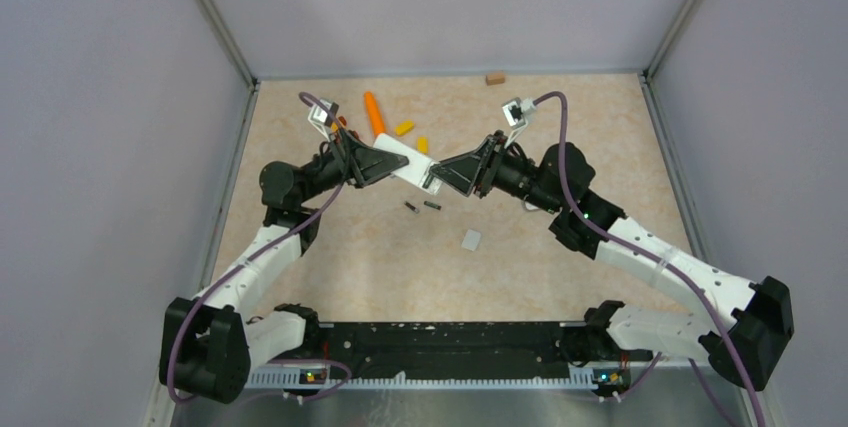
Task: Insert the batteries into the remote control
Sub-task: Adjust the remote control.
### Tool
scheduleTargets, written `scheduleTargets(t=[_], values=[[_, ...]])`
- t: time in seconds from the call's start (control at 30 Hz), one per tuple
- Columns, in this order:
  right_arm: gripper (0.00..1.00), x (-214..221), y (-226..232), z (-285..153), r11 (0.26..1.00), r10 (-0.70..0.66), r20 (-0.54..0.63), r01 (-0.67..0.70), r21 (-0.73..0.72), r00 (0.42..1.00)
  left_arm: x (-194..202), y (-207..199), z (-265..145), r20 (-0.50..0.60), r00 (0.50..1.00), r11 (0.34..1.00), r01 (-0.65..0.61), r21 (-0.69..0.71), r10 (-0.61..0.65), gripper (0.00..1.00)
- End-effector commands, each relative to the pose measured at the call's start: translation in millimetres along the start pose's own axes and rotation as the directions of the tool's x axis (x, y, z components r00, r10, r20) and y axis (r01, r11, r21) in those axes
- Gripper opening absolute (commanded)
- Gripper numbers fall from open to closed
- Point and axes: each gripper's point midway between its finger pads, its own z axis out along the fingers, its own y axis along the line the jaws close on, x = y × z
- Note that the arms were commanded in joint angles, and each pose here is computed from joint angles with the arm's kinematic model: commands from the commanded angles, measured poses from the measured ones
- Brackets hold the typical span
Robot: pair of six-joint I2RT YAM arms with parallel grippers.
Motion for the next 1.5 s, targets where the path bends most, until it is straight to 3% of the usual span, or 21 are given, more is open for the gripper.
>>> scheduleTargets(t=[0.0,0.23,0.37,0.43,0.53,0.63,0.8,0.97,1.17,1.27,1.33,1.4,1.47], values=[[0.31,-10,20,-2,0.996,-0.036,0.026,0.038,-0.081,0.999,1,-23,2,-0.036,0.996,0.995,-0.08,0.059,0.083,0.0],[0.17,-3,11,4,0.996,-0.047,0.004,0.047,-0.07,0.999,3,-27,2,-0.054,0.996,0.995,-0.073,0.065,0.076,0.0],[0.15,-1,6,7,0.997,-0.06,0.0,0.059,-0.052,0.998,5,-28,2,-0.068,0.994,0.994,-0.078,0.07,0.083,0.0],[0.24,1,4,9,0.998,-0.053,-0.01,0.053,-0.045,0.999,6,-30,1,-0.078,0.993,0.993,-0.088,0.074,0.094,0.0],[0.52,1,8,8,0.997,-0.048,-0.018,0.047,-0.063,0.999,10,-30,0,-0.101,0.988,0.991,-0.109,0.08,0.117,0.0],[0.73,-3,17,1,0.994,-0.049,0.019,0.05,-0.1,0.999,15,-28,-2,-0.133,0.98,0.987,-0.139,0.074,0.148,0.0],[0.77,2,30,-3,0.978,-0.081,-0.028,0.074,-0.196,0.996,25,-31,-7,-0.183,0.959,0.975,-0.201,0.1,0.216,0.0],[0.65,26,41,4,0.95,-0.142,-0.198,0.077,-0.303,0.97,33,-37,-11,-0.222,0.94,0.963,-0.238,0.124,0.261,0.0],[0.27,23,41,12,0.948,-0.147,-0.204,0.079,-0.307,0.968,40,-46,-16,-0.241,0.917,0.946,-0.287,0.152,0.317,0.0],[0.06,16,43,16,0.949,-0.098,-0.138,0.051,-0.312,0.986,32,-45,-12,-0.196,0.935,0.954,-0.28,0.111,0.297,0.22],[0.0,11,40,17,0.952,-0.039,-0.082,0.012,-0.307,0.996,24,-46,-9,-0.146,0.952,0.962,-0.258,0.088,0.268,0.43],[0.0,4,36,18,0.953,0.038,-0.018,-0.042,-0.301,0.999,15,-45,-6,-0.083,0.969,0.971,-0.228,0.07,0.234,0.53],[0.0,-2,34,18,0.946,0.11,0.033,-0.095,-0.309,0.993,7,-45,-5,-0.009,0.98,0.978,-0.196,0.069,0.197,0.57]])
